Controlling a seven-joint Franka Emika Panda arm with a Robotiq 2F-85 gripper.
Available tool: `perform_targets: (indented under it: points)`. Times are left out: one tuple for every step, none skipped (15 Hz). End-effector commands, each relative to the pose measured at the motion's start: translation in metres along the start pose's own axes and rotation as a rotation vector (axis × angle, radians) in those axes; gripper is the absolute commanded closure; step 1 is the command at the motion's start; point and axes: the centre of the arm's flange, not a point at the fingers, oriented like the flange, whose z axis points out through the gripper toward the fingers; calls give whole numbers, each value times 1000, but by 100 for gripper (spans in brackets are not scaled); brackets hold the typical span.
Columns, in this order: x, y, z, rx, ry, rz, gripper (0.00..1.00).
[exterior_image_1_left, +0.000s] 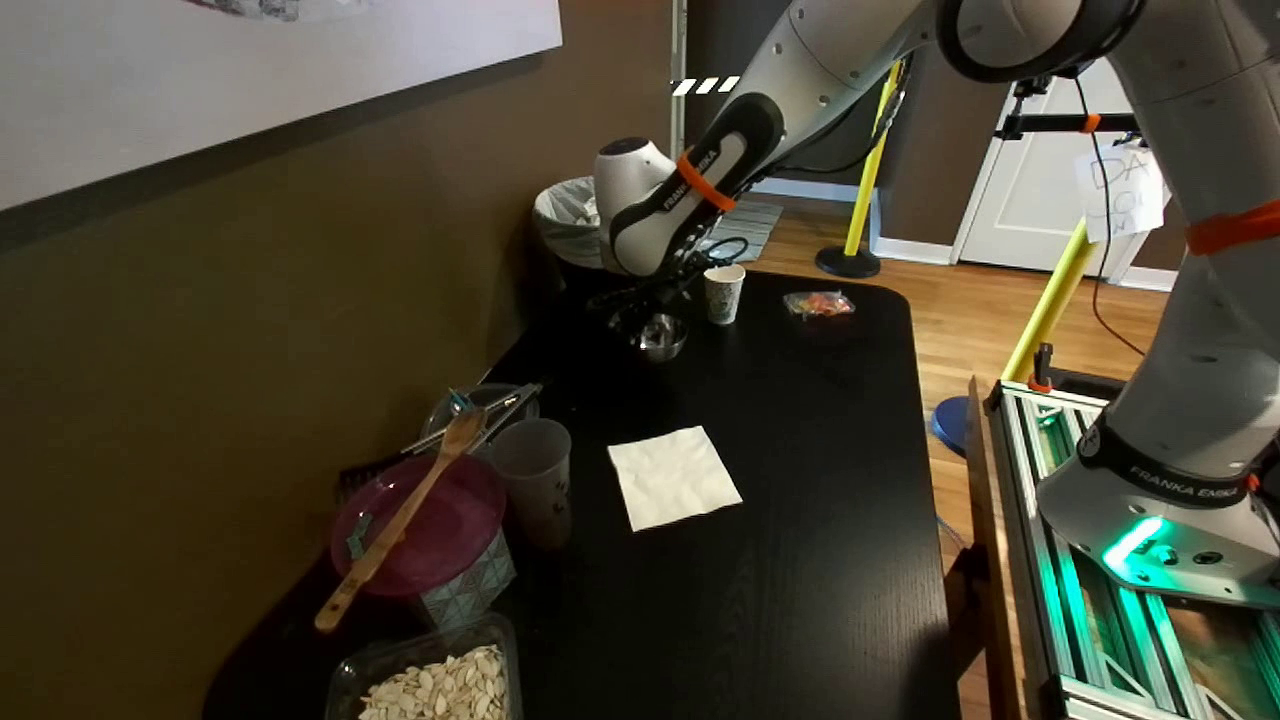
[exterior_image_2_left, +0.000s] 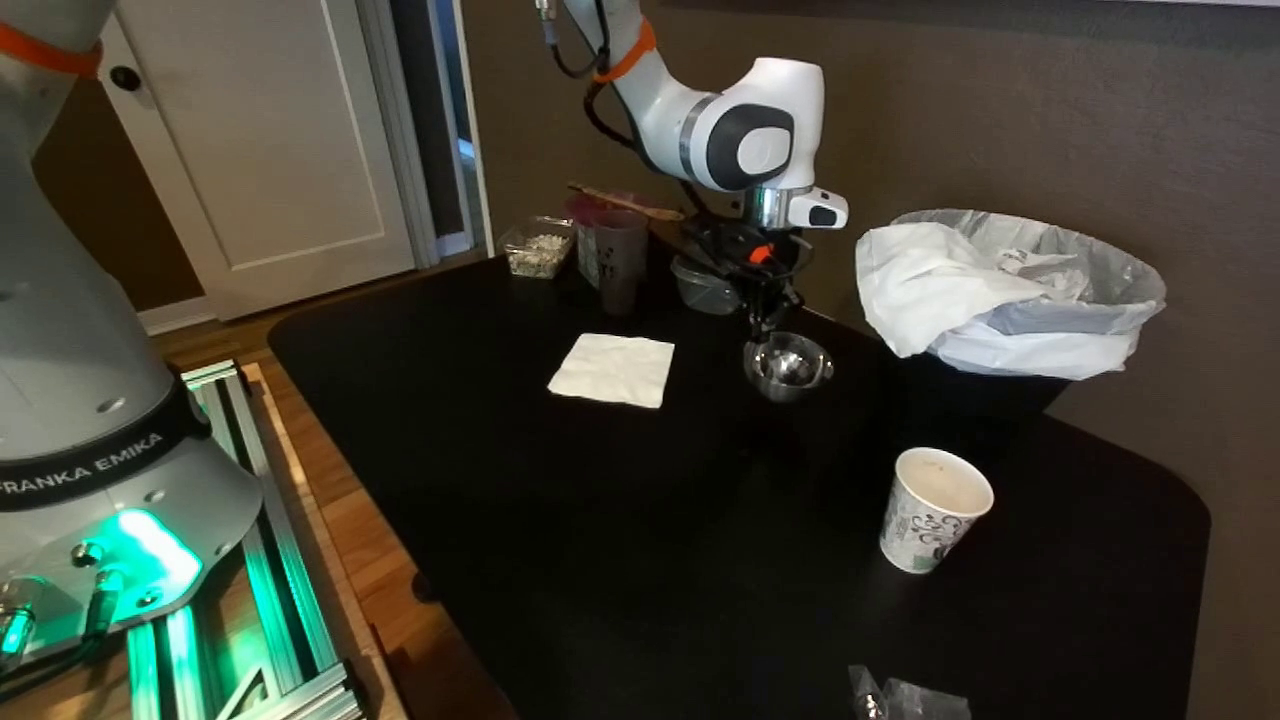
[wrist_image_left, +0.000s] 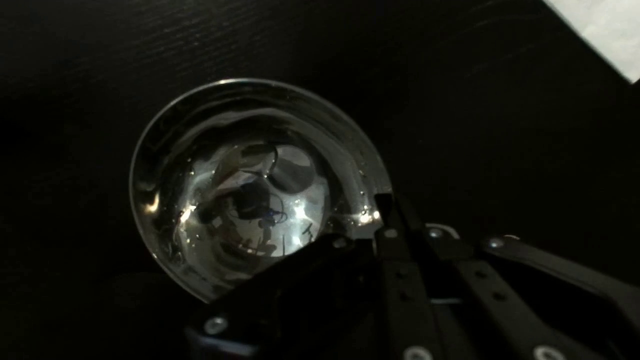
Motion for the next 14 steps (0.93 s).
perform_targets:
  points:
    - [21,5,26,3,9,-40,99]
    - [22,5,29,6,8,-45,99]
    - [24,5,32,4,12,-51,99]
    - [25,6,35,4,5,-55,99]
    - [26,6,38,3,0,-61,99]
    - [26,7,39,4,-3,-66,99]
    - [27,7,41,5,-7,-71,99]
    - [28,8,41,6,-5,-78,99]
    - [29,9,42,2,6,-77,73]
    - [29,9,41,0,5,-80,72]
    - [30,9,38,6,9,-81,67]
    - [30,8,33,12,13,-86,58]
    - [29,7,28,13,14,-89,51]
    - [26,4,20,16,16,-98,43]
